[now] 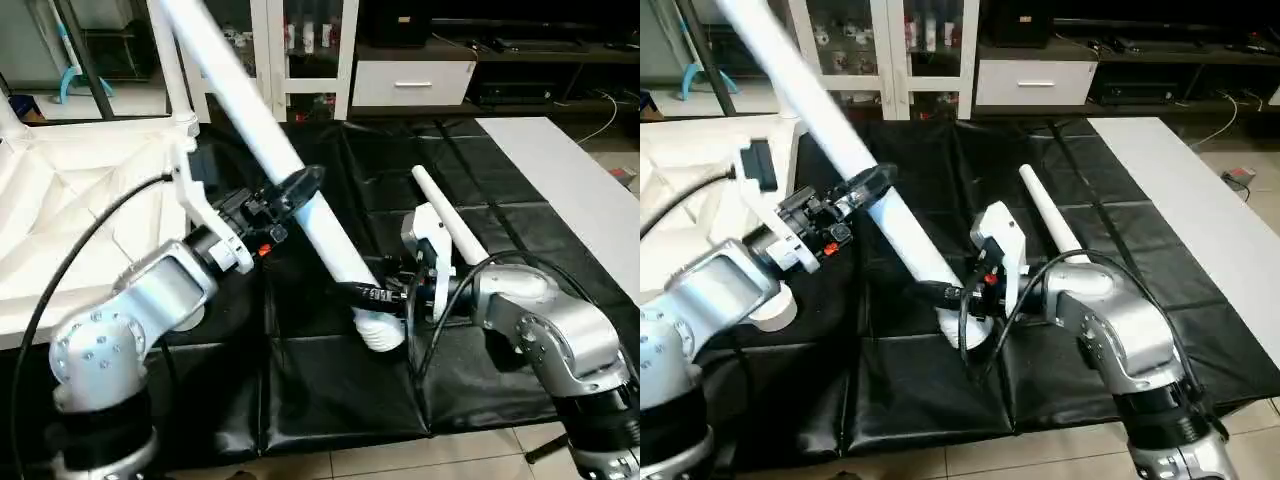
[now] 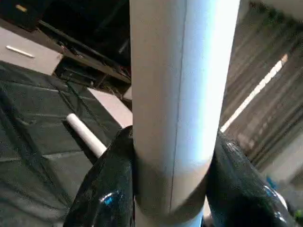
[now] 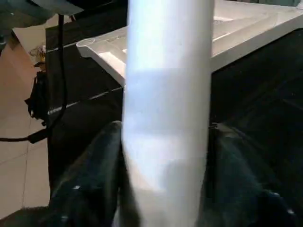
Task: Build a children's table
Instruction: Pick table leg
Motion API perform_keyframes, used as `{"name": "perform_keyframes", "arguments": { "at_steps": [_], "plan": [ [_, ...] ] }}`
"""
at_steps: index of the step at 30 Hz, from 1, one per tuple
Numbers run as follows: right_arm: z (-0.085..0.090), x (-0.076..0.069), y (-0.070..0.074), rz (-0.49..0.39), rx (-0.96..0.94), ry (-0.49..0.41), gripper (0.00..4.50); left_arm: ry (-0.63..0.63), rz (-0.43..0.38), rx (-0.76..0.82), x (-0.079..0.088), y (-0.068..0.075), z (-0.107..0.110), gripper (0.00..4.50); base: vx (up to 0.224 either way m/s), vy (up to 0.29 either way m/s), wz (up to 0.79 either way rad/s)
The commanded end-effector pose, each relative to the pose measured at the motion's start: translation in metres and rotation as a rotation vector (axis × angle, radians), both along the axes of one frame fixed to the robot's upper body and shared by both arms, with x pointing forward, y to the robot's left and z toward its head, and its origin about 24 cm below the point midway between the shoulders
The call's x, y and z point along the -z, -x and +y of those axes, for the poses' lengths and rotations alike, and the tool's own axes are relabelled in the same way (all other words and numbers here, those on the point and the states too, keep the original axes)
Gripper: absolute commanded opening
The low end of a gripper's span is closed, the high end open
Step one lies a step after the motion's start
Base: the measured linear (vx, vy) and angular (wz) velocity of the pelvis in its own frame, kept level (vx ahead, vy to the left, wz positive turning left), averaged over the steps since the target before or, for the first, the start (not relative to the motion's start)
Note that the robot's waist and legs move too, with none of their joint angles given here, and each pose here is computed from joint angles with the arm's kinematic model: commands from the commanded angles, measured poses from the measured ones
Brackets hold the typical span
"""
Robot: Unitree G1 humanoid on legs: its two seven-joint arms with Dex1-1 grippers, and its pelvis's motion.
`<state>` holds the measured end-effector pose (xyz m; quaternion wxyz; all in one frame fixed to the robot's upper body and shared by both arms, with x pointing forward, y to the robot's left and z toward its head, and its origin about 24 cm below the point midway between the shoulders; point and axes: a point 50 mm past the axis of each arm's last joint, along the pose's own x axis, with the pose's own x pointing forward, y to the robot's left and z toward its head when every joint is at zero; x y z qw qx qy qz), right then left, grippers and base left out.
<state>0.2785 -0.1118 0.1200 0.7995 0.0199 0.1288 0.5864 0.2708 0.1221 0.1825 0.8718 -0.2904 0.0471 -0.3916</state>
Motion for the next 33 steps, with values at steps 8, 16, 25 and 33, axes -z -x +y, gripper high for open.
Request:
{"name": "perform_keyframes", "arguments": {
  "at_steps": [8,16,25,33],
  "plan": [
    [-0.012,-0.009,-0.007,-0.005,-0.039,0.028,3.42,-0.160,-0.072,0.194,-0.008,0.006,-0.019,1.73,0.000,0.000,0.00],
    [-0.016,-0.003,0.001,0.107,-0.166,0.110,3.44,-0.265,-0.135,0.284,-0.012,0.006,-0.028,1.73,0.000,0.000,0.00],
    [-0.012,0.006,0.003,0.158,-0.152,0.149,3.44,-0.283,-0.177,0.303,-0.016,0.003,-0.031,1.73,0.000,0.000,0.00],
    [-0.008,0.009,0.007,0.173,-0.172,0.156,2.80,-0.286,-0.181,0.311,-0.015,0.003,-0.029,1.73,0.000,0.000,0.00]
  ]
}}
